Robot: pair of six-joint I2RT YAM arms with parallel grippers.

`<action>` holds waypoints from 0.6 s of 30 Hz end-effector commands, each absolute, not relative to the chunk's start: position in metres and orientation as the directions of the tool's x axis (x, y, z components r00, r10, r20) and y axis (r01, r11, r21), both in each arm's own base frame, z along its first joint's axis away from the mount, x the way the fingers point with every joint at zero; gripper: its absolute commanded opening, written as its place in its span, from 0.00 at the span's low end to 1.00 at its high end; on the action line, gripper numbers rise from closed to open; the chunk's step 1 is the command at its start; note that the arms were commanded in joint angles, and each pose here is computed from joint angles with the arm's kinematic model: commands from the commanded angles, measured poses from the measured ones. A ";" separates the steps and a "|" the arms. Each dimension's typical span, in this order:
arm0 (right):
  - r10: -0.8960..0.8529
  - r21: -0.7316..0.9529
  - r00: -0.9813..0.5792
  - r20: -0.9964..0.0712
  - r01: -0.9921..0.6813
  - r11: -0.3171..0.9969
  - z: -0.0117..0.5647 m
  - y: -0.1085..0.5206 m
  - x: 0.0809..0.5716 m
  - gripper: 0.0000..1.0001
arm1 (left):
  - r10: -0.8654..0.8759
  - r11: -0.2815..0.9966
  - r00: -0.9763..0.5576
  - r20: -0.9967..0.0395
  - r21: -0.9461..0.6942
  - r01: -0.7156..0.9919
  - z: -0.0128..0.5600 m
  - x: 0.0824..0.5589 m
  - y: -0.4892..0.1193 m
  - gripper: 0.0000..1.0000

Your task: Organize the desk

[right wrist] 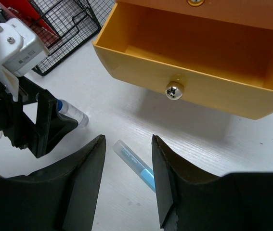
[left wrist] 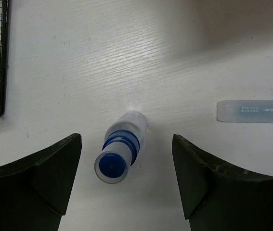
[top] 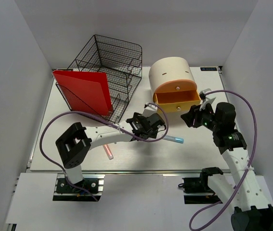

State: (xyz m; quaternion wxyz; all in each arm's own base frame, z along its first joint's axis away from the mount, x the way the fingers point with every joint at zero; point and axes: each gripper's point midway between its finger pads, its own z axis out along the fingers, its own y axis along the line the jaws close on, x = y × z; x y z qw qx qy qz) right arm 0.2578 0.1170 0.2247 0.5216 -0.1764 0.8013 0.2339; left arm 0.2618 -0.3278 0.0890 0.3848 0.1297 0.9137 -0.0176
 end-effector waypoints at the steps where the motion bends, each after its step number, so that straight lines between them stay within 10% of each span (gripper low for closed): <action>1: -0.039 0.139 -0.316 -0.948 -0.521 0.842 0.253 0.111 0.260 0.49 | 0.182 0.970 -0.640 -0.746 0.028 0.243 0.111 0.272 -0.337 0.84; 14: -0.033 0.119 -0.276 -0.961 -0.516 0.848 0.274 0.108 0.252 0.48 | 0.208 0.968 -0.660 -0.722 0.053 0.247 0.100 0.276 -0.341 0.46; 18: -0.032 0.116 -0.274 -0.961 -0.506 0.855 0.278 0.105 0.248 0.65 | 0.202 0.967 -0.659 -0.724 0.041 0.251 0.103 0.276 -0.345 0.31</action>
